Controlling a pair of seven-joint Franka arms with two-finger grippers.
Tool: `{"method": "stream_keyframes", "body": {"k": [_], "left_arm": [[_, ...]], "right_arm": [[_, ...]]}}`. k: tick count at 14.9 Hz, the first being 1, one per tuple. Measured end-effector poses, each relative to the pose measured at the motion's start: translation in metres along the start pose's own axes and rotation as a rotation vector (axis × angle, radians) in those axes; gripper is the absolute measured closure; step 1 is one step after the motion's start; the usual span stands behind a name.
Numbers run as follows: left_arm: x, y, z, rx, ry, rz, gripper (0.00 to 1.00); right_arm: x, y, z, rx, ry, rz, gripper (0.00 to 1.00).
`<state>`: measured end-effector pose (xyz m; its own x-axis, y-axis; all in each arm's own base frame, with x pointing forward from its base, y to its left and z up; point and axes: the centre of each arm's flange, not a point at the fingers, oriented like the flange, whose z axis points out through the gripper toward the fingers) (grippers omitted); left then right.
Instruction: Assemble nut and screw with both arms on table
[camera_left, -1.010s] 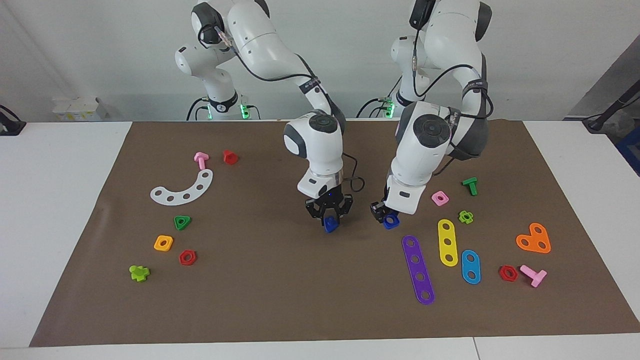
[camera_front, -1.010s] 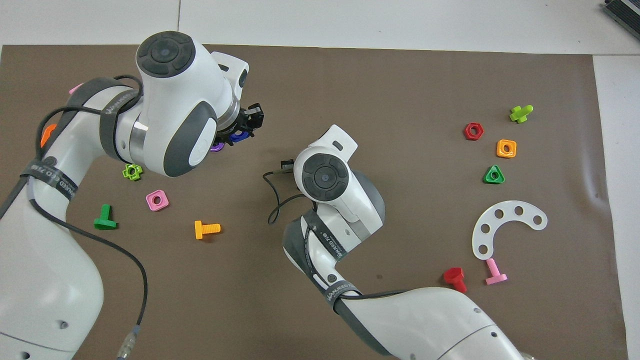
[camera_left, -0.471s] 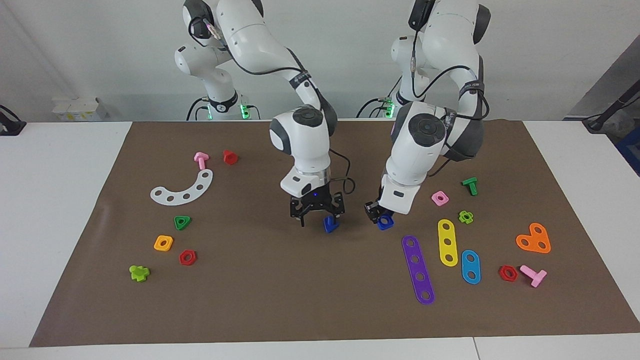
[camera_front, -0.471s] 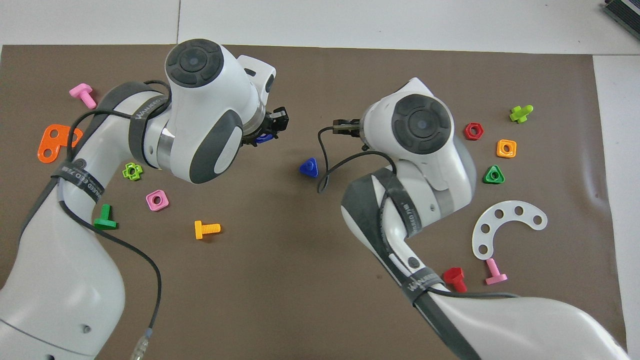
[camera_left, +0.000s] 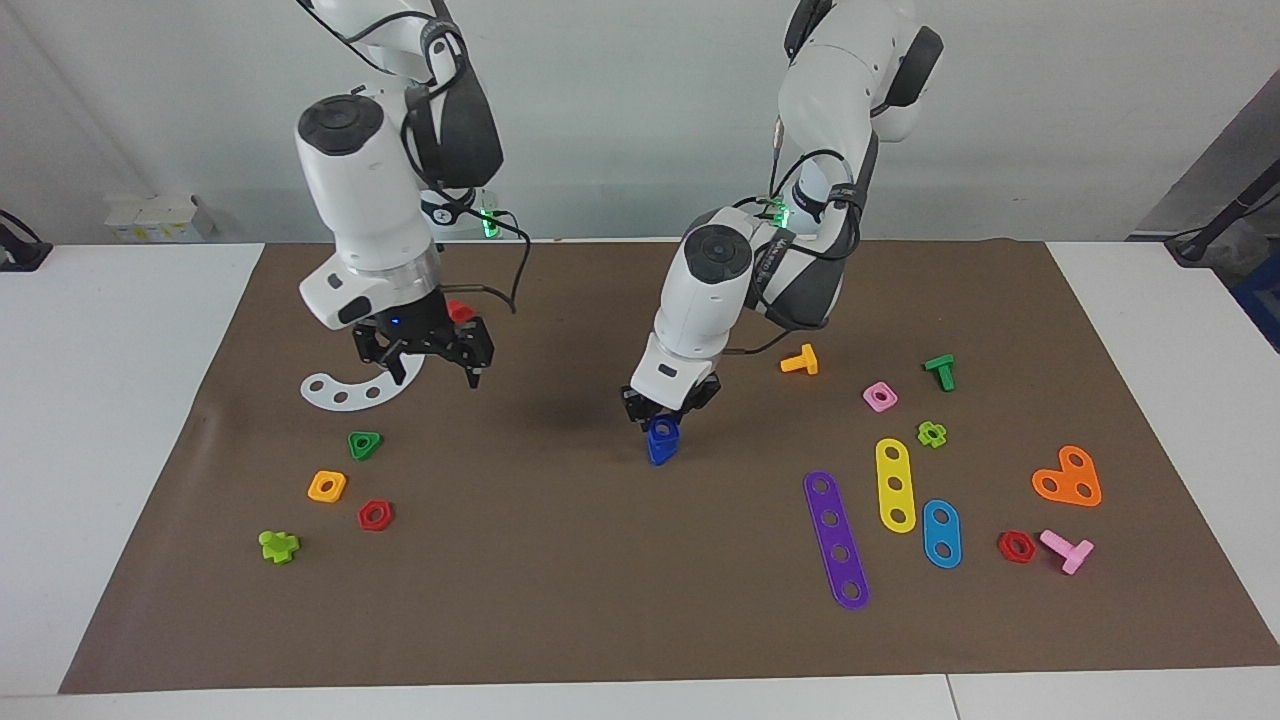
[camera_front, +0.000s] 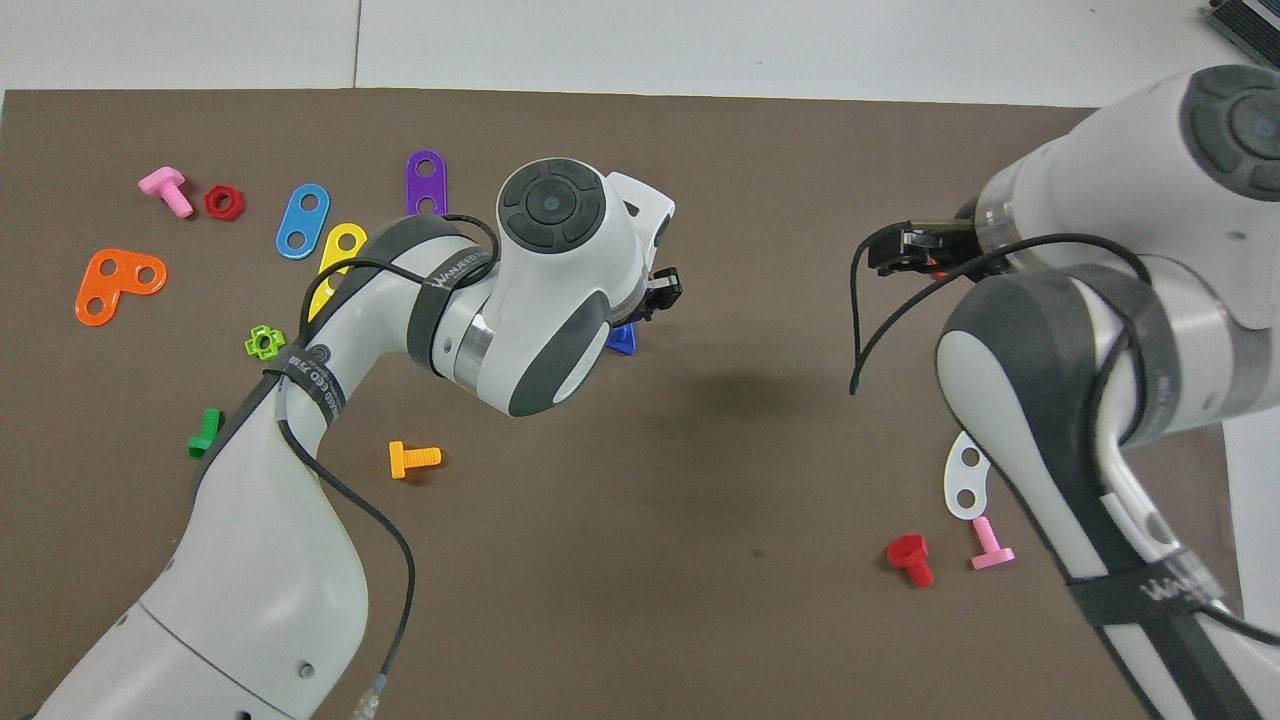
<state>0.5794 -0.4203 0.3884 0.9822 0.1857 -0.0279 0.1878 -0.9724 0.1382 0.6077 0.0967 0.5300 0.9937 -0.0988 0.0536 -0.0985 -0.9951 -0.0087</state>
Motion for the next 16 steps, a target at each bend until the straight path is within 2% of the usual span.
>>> {"method": "stream_keyframes", "body": {"k": [5,10,12,16], "left_arm": [[0.004,-0.005,0.006,0.012,-0.002,-0.008,0.53],[0.001,-0.01,0.026,0.019,-0.008,-0.009,0.53],[-0.001,-0.01,0.03,0.024,-0.012,-0.007,0.53],[-0.007,-0.011,0.042,0.023,-0.012,-0.001,0.53]], "right_arm": [[-0.022,0.08,-0.003,-0.008,-0.129,0.06,0.0],[-0.042,0.156,0.012,0.011,-0.186,0.042,0.0],[-0.046,0.182,0.008,0.022,-0.18,0.016,0.0],[-0.048,0.189,-0.041,0.022,-0.097,-0.012,0.0]]}}
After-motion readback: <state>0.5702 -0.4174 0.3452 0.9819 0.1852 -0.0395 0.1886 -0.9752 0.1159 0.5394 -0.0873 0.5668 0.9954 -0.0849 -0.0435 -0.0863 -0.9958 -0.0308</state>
